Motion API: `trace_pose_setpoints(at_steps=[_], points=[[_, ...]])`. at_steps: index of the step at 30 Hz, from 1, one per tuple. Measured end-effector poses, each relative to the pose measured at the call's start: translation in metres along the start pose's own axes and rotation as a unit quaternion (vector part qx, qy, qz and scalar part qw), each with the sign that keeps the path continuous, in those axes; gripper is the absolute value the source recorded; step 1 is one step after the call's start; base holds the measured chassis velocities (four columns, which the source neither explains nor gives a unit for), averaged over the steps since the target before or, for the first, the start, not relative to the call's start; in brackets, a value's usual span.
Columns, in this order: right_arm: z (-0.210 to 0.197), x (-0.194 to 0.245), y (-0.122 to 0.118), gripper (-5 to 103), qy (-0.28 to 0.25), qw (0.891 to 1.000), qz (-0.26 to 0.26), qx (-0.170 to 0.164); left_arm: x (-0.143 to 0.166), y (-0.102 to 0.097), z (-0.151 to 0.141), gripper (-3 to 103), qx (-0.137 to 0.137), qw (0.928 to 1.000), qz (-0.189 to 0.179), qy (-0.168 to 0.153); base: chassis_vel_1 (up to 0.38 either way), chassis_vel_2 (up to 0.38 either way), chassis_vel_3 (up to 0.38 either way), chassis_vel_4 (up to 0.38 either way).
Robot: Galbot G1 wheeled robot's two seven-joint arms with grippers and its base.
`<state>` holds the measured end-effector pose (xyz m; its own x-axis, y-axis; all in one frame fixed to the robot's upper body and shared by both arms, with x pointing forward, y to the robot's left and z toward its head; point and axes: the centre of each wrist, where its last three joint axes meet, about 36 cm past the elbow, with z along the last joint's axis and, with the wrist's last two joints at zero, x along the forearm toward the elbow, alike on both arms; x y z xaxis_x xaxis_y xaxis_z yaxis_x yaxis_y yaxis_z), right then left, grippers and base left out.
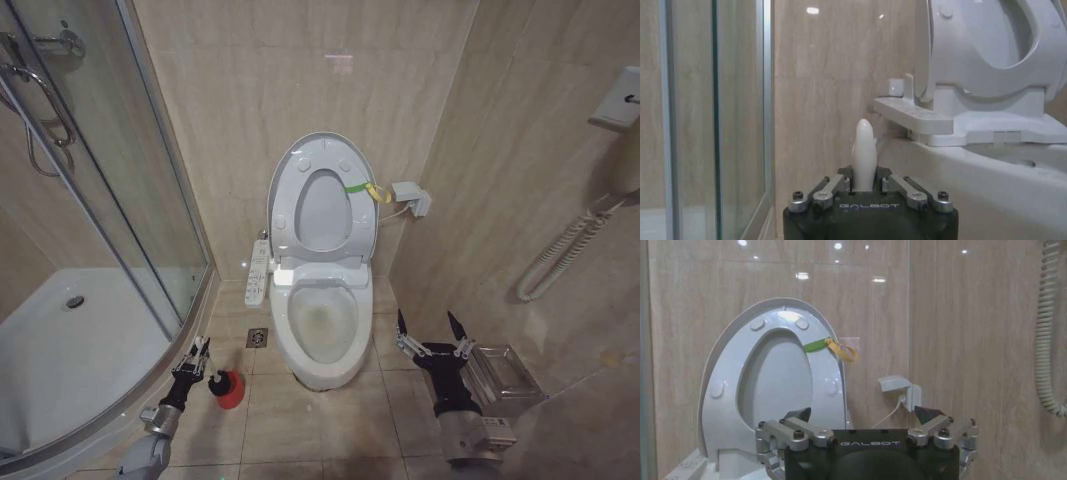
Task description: Open the toilet lid, clean the toilet bowl with a toilet brush, close the toilet lid, and flush.
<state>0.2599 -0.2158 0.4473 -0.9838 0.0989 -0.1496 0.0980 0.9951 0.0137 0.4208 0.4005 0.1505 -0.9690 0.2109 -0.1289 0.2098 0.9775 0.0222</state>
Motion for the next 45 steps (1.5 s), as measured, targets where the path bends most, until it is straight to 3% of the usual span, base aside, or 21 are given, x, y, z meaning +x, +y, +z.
trace_pose_setpoints(at_steps=[20, 32, 40, 45], points=[[0.000, 0.000, 0.000, 100, 0.000, 1.000, 0.000, 0.000, -0.021, 0.005, 0.006, 22, 0.003, 0.9999, 0.014, 0.008, 0.000, 0.000, 0.000, 0.000], [0.000, 0.000, 0.000, 100, 0.000, 1.000, 0.000, 0.000, -0.006, -0.002, 0.025, 22, 0.012, 0.9986, 0.029, 0.043, 0.000, 0.000, 0.000, 0.000], [0.000, 0.000, 0.000, 100, 0.000, 1.000, 0.000, 0.000, 0.015, 0.003, 0.037, 22, -0.009, 0.9949, 0.048, 0.088, 0.000, 0.000, 0.000, 0.000], [0.000, 0.000, 0.000, 100, 0.000, 1.000, 0.000, 0.000, 0.017, 0.004, 0.038, 22, -0.013, 0.9943, 0.049, 0.094, 0.000, 0.000, 0.000, 0.000]])
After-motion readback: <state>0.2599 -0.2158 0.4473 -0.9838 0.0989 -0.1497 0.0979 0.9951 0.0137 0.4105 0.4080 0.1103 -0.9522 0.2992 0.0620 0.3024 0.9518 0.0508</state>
